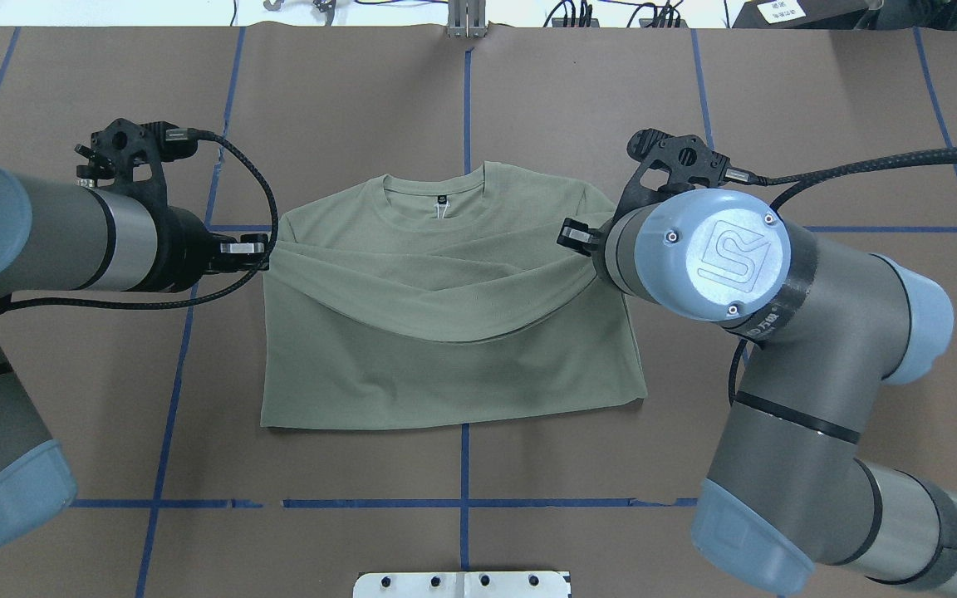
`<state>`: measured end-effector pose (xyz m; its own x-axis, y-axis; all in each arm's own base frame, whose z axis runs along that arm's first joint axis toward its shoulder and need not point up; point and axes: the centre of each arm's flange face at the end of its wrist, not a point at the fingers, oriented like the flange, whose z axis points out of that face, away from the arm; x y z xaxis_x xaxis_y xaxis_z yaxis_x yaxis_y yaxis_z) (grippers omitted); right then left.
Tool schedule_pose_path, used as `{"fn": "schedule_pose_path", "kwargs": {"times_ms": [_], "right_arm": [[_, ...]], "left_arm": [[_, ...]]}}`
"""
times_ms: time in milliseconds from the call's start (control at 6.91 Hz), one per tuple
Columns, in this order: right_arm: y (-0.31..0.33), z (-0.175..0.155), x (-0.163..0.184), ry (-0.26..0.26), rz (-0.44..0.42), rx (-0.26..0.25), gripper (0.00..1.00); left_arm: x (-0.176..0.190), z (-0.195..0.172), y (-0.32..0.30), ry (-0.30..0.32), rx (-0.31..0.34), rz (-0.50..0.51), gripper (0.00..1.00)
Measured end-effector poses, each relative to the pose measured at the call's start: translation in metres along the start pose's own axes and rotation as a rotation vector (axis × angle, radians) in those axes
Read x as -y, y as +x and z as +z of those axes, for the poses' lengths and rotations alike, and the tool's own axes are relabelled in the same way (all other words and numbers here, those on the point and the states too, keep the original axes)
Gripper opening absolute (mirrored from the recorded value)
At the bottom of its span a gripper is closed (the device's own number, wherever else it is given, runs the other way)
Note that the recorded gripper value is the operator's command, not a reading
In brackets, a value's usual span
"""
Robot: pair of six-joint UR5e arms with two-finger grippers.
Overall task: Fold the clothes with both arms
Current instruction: 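Lift the hem with both grippers and carry it over to the collar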
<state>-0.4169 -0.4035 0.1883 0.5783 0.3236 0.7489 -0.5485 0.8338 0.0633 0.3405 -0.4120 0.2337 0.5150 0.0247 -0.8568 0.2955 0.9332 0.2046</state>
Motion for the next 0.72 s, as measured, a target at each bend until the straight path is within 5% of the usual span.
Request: {"fn": "schedule_pose_path", "kwargs": {"times_ms": [723], "right_arm": [[-0.016, 0.143, 0.058, 0.026, 0.005, -0.062, 0.00]], "left_arm": [[0.070, 0.159, -0.053, 0.041, 0.150, 0.020, 0.00]]}}
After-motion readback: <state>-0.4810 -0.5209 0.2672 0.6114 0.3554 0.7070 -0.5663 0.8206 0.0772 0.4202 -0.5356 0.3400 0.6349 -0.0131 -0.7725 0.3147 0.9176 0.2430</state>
